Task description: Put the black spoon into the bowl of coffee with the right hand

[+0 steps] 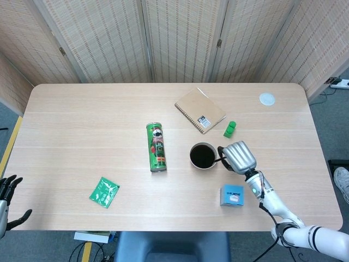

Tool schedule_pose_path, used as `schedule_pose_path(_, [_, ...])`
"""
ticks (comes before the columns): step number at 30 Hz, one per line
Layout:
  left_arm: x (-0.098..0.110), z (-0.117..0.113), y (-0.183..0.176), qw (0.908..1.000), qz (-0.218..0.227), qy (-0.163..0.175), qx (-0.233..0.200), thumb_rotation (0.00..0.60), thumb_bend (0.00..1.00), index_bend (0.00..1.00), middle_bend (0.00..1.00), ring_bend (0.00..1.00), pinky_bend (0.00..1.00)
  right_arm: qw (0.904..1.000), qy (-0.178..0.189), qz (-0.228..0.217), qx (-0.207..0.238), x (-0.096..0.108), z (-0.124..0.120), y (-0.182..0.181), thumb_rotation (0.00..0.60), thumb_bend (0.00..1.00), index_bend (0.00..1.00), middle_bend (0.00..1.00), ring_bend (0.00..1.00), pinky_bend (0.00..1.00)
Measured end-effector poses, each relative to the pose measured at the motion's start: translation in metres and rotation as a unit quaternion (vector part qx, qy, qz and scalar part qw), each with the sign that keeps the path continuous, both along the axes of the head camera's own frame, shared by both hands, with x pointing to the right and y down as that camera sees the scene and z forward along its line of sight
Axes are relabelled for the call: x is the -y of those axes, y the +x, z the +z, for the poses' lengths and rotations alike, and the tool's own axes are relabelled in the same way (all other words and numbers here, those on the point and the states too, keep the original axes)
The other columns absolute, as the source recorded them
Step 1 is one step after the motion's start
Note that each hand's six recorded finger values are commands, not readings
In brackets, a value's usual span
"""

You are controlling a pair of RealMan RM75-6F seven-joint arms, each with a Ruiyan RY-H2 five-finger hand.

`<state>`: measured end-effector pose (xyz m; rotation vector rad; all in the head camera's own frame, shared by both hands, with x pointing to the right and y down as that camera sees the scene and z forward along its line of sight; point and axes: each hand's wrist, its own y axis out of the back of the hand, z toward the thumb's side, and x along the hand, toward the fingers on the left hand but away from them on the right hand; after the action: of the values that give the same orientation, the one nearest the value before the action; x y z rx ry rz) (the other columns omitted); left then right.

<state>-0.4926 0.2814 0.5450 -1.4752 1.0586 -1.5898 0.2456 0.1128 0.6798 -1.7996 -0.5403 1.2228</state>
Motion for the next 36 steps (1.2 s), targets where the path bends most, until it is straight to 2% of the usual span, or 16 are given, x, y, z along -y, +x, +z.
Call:
schedule_pose_path(9, [0.000,-0.002,0.001,1.0000,-0.001,0.002,-0.002,0.600,0.23,0.17,0.14,0.12,0.17,0.9965,-0.028,0.029,0.074,0.005,0.007,-0.038,0.600,0.44,0.74,1.00,1.00,1.00])
schedule_pose_path(18, [0.001,-0.005,-0.002,1.0000,-0.003,0.002,0.003,0.600,0.23,0.17,0.14,0.12,0.17,0.9837,-0.068,0.082,0.144,0.007,0.035,-0.072,0.600,0.45,0.74,1.00,1.00,1.00])
schedule_pose_path(28, [0.001,-0.005,-0.003,1.0000,-0.006,-0.002,0.008,0.600,0.23,0.17,0.14,0.12,0.17,0.9578,-0.118,0.147,0.217,0.011,0.056,-0.090,0.600,0.45,0.74,1.00,1.00,1.00])
schedule_pose_path(31, [0.000,-0.005,-0.003,0.9999,-0.006,-0.003,0.008,0.600,0.23,0.17,0.14,0.12,0.17,0.9486,-0.135,0.164,0.235,0.010,0.062,-0.093,0.600,0.45,0.74,1.00,1.00,1.00])
schedule_pose_path(36, [0.000,-0.005,-0.003,0.9999,-0.006,-0.004,0.009,0.600,0.23,0.17,0.14,0.12,0.17,0.9389,-0.152,0.180,0.251,0.008,0.069,-0.093,0.600,0.45,0.74,1.00,1.00,1.00])
